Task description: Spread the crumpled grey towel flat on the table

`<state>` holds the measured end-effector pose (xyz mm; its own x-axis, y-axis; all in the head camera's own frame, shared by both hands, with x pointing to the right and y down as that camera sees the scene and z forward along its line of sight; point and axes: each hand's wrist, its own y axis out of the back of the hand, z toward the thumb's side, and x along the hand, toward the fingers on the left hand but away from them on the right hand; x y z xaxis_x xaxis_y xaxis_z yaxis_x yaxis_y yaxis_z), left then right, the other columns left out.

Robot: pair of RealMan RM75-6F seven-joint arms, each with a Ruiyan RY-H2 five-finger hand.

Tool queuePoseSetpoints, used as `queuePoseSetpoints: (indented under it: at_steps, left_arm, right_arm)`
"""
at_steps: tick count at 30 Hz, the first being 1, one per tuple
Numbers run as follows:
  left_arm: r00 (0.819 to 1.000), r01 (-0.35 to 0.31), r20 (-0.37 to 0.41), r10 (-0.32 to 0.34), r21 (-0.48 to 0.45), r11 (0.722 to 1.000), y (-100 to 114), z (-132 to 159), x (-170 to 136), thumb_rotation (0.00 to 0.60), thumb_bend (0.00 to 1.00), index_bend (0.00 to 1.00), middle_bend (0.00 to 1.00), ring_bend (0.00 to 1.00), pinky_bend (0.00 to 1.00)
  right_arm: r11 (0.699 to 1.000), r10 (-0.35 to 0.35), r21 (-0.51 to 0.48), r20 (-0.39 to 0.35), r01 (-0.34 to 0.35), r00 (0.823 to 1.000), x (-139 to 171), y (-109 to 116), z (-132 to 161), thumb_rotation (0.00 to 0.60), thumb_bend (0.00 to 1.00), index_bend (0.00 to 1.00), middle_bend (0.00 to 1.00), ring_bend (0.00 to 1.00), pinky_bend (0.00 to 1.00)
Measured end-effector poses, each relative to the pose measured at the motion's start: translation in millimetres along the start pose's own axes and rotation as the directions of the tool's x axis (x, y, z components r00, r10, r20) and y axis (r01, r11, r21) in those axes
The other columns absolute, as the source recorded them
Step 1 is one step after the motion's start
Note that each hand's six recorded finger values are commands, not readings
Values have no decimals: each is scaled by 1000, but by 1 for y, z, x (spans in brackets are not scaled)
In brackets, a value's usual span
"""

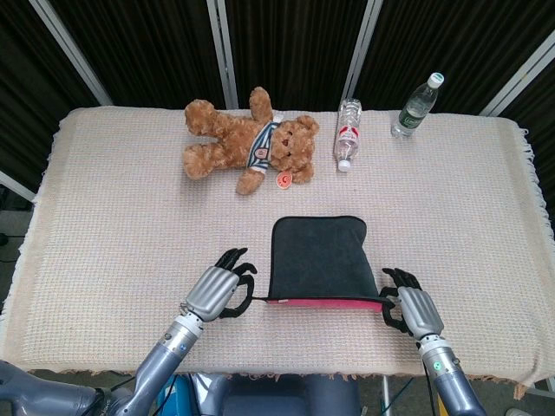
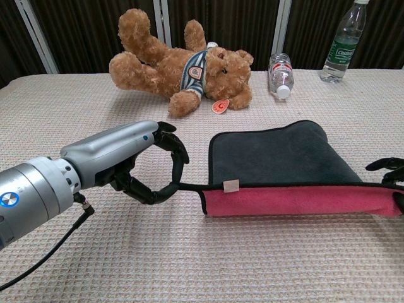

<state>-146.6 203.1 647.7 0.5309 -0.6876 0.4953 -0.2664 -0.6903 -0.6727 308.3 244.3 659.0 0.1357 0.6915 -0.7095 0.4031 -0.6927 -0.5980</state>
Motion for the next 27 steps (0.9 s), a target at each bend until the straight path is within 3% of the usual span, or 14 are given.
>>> queuePoseSetpoints:
  at_steps: [7,10,15,18,20,27]
  left_arm:
    - [1000,19,-3,-19,1,1000,-8,-3,0,600,506,590,269,7,0]
    - [1000,27,-1,-27,3,1000,-10,-3,0,600,495,554,256,7,0]
    - [999,36,6,-36,2,999,-12,-3,0,600,417,459,211,3,0]
    - [999,50,13,-50,4,999,-12,-3,-1,600,362,413,188,0,0]
    - [998,58,17,-58,8,998,-12,-3,-1,600,334,390,178,0,0]
    - [998,65,27,-65,-8,998,-1,-4,-5,600,304,318,157,0,0]
  right_arm:
    - [1000,12,7,4,-12,1000,-2,-7,-2,600,606,610,134,0,0]
    - [1000,13,14,6,-13,1000,-2,-7,-3,600,605,557,131,0,0]
    - [1000,8,21,5,-9,1000,-1,-7,-3,600,606,304,26,0,0]
    - [1000,4,27,0,-4,1000,0,-5,-3,600,606,113,0,0,0]
    - [1000,1,30,-2,-1,1000,2,-4,-2,600,606,37,0,0,0]
    - [1000,-25,6,-8,25,1000,9,4,1,600,613,0,0,0,0]
